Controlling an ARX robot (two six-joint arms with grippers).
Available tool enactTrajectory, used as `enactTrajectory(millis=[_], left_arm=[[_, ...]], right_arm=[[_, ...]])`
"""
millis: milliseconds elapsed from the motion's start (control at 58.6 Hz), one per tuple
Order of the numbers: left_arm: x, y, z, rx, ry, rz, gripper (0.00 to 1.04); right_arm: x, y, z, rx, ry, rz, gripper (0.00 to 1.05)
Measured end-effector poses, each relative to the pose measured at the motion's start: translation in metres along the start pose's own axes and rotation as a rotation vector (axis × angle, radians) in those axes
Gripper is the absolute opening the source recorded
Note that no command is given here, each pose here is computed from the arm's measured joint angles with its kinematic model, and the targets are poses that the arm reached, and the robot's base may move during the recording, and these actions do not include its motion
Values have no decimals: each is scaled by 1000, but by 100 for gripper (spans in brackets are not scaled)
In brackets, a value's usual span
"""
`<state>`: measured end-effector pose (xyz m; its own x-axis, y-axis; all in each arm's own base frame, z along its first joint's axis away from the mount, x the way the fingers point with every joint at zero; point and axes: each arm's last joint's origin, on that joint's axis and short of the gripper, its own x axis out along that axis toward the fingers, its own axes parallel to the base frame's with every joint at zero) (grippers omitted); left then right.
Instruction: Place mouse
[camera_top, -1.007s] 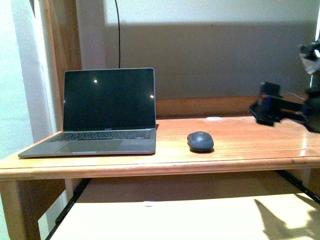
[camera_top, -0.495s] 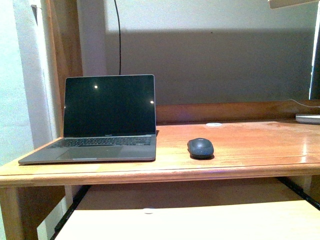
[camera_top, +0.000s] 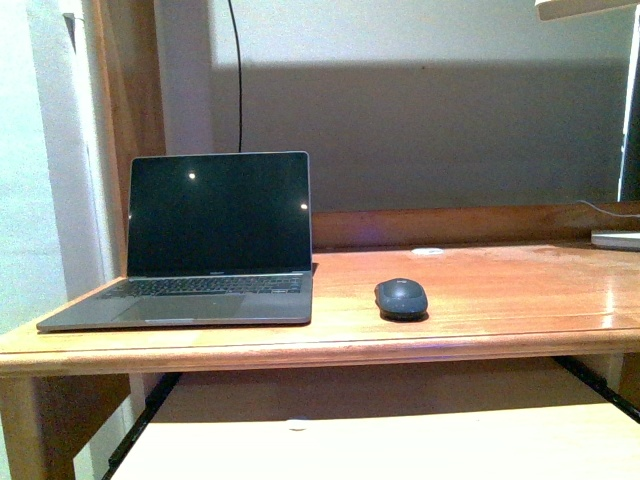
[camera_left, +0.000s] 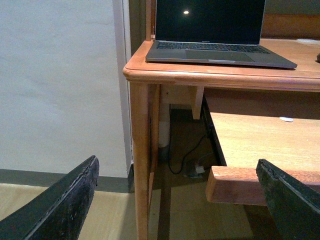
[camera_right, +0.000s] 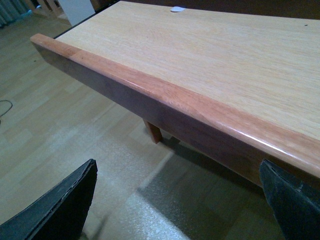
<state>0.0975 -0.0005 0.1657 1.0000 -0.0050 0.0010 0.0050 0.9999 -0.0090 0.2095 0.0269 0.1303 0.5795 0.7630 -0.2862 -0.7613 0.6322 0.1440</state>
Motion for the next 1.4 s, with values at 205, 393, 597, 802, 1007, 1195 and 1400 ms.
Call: enactTrajectory(millis=[205,393,597,802,1007,1195,1400], left_arm=[[0,0,0,0,0,0,97],[0,0,0,0,0,0,97],[0,0,0,0,0,0,97],[0,0,0,0,0,0,97],[0,0,0,0,0,0,97],[0,0,0,0,0,0,97],[0,0,0,0,0,0,97]], right_arm=[[33,13,2,7,-13,1,97],[59,17,6,26,-36,-28,97],[88,13,14,50,-64,-107,97],[121,9,21,64,-68,-209,97],[151,5,31,74,-77,-297,97],[177,3,39,83,-80,-390,97],[202,-2,47,83,-79,-494,97]])
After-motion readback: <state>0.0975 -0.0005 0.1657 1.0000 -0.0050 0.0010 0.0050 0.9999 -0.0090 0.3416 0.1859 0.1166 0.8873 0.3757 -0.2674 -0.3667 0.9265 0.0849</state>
